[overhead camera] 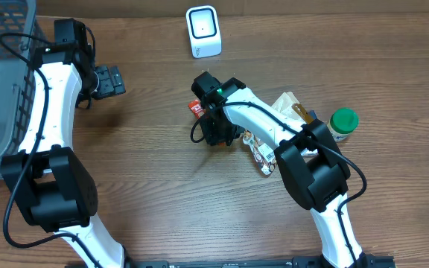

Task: Scan the item barcode
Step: 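Pinch the red Nescafe stick with the right gripper, then lift the Nescafe stick and hold it at the white scanner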

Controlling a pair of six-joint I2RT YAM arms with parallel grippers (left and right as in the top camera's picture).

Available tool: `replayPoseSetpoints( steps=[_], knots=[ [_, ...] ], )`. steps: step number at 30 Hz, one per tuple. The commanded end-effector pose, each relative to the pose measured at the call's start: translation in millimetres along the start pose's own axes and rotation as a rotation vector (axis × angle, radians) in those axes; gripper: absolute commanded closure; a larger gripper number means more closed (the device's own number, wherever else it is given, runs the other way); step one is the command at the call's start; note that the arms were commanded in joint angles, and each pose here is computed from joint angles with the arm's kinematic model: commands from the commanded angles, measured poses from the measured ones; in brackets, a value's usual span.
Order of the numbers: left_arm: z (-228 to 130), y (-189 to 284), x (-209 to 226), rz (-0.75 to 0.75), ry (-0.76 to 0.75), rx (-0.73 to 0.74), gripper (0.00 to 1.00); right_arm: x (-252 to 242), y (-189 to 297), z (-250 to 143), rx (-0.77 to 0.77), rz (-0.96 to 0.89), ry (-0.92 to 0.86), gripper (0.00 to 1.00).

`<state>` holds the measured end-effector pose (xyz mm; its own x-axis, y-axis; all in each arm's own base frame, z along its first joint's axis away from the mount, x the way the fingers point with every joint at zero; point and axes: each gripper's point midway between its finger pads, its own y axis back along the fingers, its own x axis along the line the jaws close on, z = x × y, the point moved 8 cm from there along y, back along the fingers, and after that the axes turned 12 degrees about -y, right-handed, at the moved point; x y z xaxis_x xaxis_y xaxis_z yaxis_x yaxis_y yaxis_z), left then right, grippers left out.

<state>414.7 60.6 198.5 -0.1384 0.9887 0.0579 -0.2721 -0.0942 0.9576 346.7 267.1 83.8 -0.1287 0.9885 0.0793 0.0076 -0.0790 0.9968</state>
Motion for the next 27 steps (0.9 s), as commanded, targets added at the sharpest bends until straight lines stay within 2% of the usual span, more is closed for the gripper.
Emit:
replayPoseSetpoints(
  steps=[1,8,13,14,15,17,20,24,26,27],
  knots=[
    [4.6,3.8,-0.1,0.005,-0.018,-0.018,0.00,5.8,26.2,6.2,-0.066,0.040,0.005,0.64],
    [4.6,3.8,-0.1,0.005,-0.018,-0.018,0.00,4.3,23.6,3.7,-0.053,0.033,0.004,0.79],
    [4.6,3.8,-0.1,0.005,-0.018,-0.018,0.00,2.6,17.5,2.1,-0.049,0.030,0.004,0.81],
    [4.6,3.8,-0.1,0.005,-0.018,-0.018,0.00,2.2,17.6,1.3,-0.044,0.028,0.003,0.84],
    [4.6,3.8,-0.1,0.005,-0.018,-0.018,0.00,1.8,18.7,0.7,-0.039,0.026,0.002,0.96],
    [4.6,3.8,-0.1,0.005,-0.018,-0.018,0.00,3.2,25.7,0.7,-0.029,0.050,0.001,0.96],
    [4.6,3.8,-0.1,0.005,-0.018,-0.018,0.00,10.1,43.8,-0.8,-0.032,0.149,0.058,0.96],
    [4.6,3.8,-0.1,0.005,-0.018,-0.018,0.00,10.1,89.4,-8.2,-0.010,0.389,0.144,0.96],
    [4.6,3.8,-0.1,0.005,-0.018,-0.018,0.00,5.6,105.9,-11.8,0.020,0.518,0.179,0.96],
    [4.6,3.8,-0.1,0.005,-0.018,-0.018,0.00,2.2,118.1,-16.3,0.056,0.662,0.239,0.96]
  ],
)
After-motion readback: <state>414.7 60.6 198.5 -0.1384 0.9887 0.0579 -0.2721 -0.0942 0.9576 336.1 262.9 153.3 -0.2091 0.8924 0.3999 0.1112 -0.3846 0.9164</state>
